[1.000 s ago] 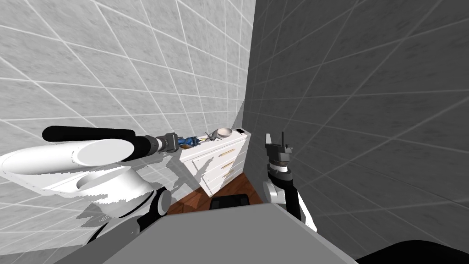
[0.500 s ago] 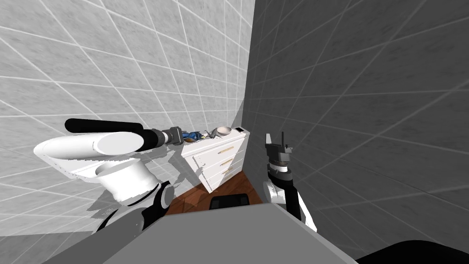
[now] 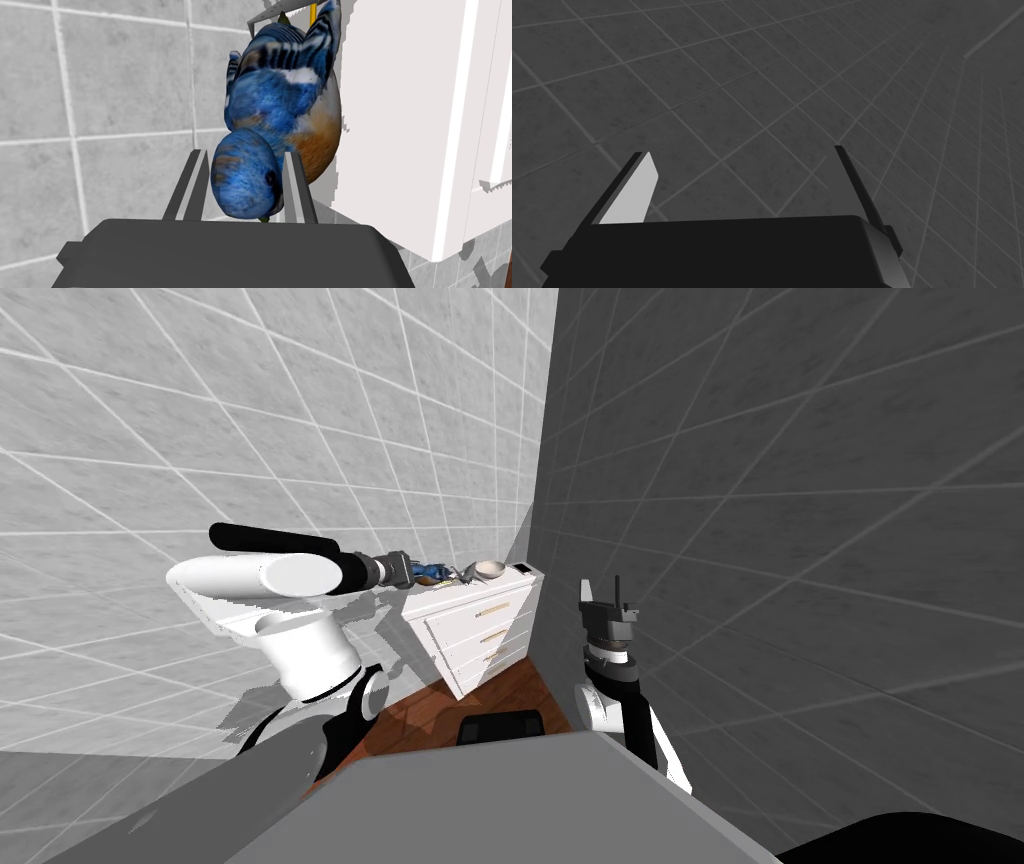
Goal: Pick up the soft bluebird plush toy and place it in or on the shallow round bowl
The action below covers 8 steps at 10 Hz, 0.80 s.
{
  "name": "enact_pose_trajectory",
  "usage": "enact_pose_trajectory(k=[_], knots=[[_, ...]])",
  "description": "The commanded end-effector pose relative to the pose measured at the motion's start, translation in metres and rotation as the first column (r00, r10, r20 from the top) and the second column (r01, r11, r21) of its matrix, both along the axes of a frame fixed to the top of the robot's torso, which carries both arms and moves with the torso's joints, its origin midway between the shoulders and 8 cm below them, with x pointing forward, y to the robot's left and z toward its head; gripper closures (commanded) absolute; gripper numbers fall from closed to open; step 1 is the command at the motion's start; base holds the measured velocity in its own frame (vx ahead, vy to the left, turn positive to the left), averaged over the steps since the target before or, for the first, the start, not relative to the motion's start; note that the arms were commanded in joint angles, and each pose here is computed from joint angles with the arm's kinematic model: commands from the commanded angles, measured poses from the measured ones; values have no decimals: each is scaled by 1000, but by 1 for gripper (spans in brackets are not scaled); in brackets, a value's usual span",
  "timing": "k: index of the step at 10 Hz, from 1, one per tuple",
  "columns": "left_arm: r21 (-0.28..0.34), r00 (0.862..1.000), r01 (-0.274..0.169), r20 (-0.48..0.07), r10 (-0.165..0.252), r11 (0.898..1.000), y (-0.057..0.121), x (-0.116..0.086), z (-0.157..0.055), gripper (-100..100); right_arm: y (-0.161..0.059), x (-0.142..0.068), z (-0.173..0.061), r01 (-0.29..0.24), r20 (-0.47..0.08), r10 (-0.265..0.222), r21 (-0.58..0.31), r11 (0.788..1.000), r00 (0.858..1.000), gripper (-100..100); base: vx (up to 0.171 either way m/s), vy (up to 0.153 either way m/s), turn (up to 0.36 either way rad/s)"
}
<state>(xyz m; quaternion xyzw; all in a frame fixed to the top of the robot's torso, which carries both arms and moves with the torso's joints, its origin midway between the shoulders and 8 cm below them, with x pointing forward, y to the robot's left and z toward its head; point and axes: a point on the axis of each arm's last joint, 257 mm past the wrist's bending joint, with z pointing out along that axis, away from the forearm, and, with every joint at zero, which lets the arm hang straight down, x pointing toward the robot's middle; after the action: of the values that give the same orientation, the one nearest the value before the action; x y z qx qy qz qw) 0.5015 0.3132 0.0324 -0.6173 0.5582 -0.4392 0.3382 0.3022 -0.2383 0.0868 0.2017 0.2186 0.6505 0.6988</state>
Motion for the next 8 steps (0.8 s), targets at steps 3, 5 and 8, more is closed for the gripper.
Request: enact_pose_trajectory(k=[3, 5, 8], knots=[[-13, 1000, 23, -2, -23, 1000, -14, 22, 7, 100, 0, 0, 0, 0, 0, 0, 0, 1000, 1000, 0, -51, -36, 22], [-17, 999, 36, -4, -36, 999, -24, 34, 14, 100, 0, 0, 0, 0, 0, 0, 0, 1000, 1000, 0, -48, -32, 31], [-19, 998, 59, -1, -59, 998, -45, 54, 29, 100, 0, 0, 0, 0, 0, 0, 0, 1000, 1000, 0, -45, -29, 35]])
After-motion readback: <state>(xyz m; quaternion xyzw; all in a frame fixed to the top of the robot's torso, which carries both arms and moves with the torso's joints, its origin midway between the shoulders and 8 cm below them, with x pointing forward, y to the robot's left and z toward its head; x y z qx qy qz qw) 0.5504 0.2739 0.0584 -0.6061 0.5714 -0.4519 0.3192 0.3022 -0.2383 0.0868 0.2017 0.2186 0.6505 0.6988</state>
